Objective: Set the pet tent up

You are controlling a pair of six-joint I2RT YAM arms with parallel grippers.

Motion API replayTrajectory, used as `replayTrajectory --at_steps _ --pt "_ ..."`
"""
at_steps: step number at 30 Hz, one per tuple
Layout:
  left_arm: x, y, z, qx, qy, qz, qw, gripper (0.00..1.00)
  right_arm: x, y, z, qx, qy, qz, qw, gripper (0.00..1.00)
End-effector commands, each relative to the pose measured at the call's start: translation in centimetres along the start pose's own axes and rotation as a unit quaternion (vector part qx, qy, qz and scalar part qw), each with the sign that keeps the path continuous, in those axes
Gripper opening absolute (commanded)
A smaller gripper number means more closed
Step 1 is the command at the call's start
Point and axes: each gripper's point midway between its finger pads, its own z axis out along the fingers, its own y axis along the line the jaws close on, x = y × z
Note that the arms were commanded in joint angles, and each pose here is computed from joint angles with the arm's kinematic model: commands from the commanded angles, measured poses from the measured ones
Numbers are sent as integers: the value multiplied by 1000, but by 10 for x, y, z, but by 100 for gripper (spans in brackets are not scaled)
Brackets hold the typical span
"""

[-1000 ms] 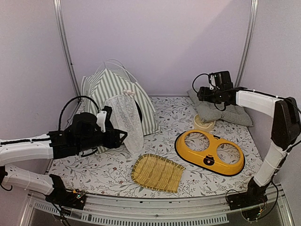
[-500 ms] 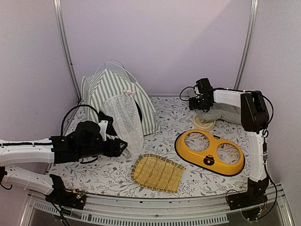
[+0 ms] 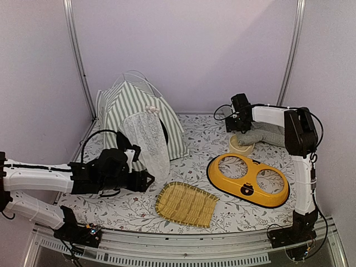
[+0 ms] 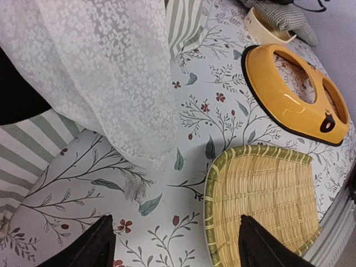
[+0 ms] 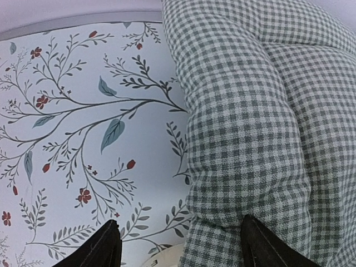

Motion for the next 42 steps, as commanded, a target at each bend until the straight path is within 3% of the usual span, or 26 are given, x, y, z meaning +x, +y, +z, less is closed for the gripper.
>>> replayTrajectory --at_steps 1,10,21,24,30,37,42 --pt "4 -12 9 15 8 10 1000 76 -4 -36 -32 79 -1 2 997 99" --pt "20 -16 34 8 50 25 998 76 24 -50 -33 115 29 -13 993 99" --pt "34 -24 54 7 86 45 995 75 63 -35 -12 70 74 -24 995 98" --pt "39 -26 59 7 93 47 995 74 59 -32 -15 60 67 -22 996 87" --pt "44 -36 67 15 105 52 993 69 42 -29 -28 45 47 -18 998 45" --pt "54 -56 72 31 116 62 991 64 18 -27 -50 36 15 -12 999 6" --pt "58 -68 73 39 119 67 990 62 -1 -26 -66 26 -9 -7 1000 0"
